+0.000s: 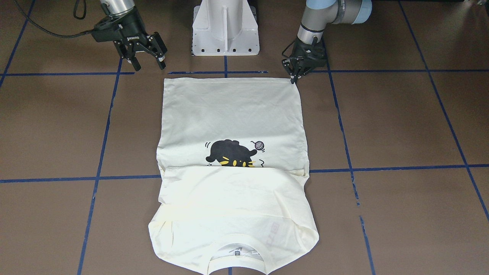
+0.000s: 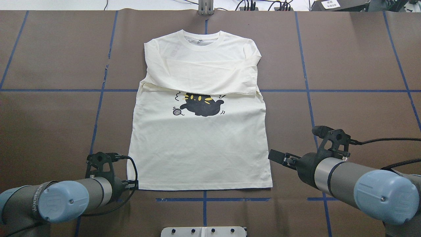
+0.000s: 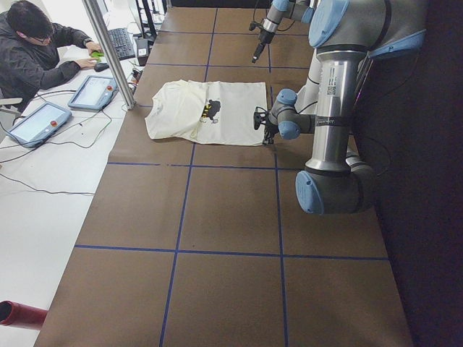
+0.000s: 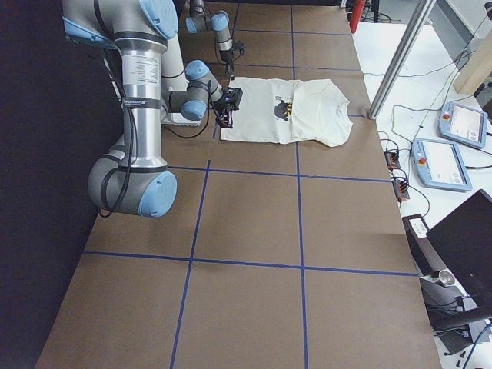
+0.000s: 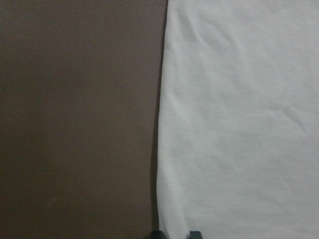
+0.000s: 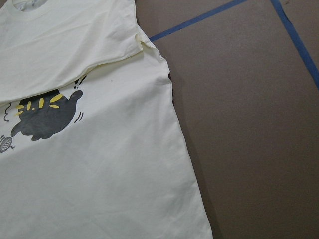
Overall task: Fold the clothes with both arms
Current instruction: 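Grasp the hem corners with both grippers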
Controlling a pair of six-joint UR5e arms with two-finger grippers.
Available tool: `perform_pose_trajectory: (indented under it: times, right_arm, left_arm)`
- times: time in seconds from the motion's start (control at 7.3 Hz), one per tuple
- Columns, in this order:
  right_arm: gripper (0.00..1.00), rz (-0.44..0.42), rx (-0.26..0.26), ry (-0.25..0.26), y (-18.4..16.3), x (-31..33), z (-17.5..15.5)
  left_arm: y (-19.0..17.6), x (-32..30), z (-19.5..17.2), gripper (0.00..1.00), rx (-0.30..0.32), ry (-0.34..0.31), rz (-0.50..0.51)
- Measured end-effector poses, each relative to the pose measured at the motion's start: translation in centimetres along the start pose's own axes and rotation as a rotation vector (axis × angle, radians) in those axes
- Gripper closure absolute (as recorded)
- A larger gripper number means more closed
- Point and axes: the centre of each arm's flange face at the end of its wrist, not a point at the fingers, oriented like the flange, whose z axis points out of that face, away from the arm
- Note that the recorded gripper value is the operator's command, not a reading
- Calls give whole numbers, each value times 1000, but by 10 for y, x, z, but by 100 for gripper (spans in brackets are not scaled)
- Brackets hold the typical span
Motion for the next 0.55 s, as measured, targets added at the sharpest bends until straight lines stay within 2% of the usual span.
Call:
perform_pose_trajectory:
  times: [0.27,0.41,0.55]
  right_arm:
    - [47,30,-17,14,11,2,4]
    - [55,69,-24,30,20,3,7]
    - [52,100,-18,50,31,5,12]
  left_arm:
    - [-1,5,-5,100,1,15,3]
    - [-2,9,-8,100,1,25,2]
    - [-3,12,-13,100,1,36,0]
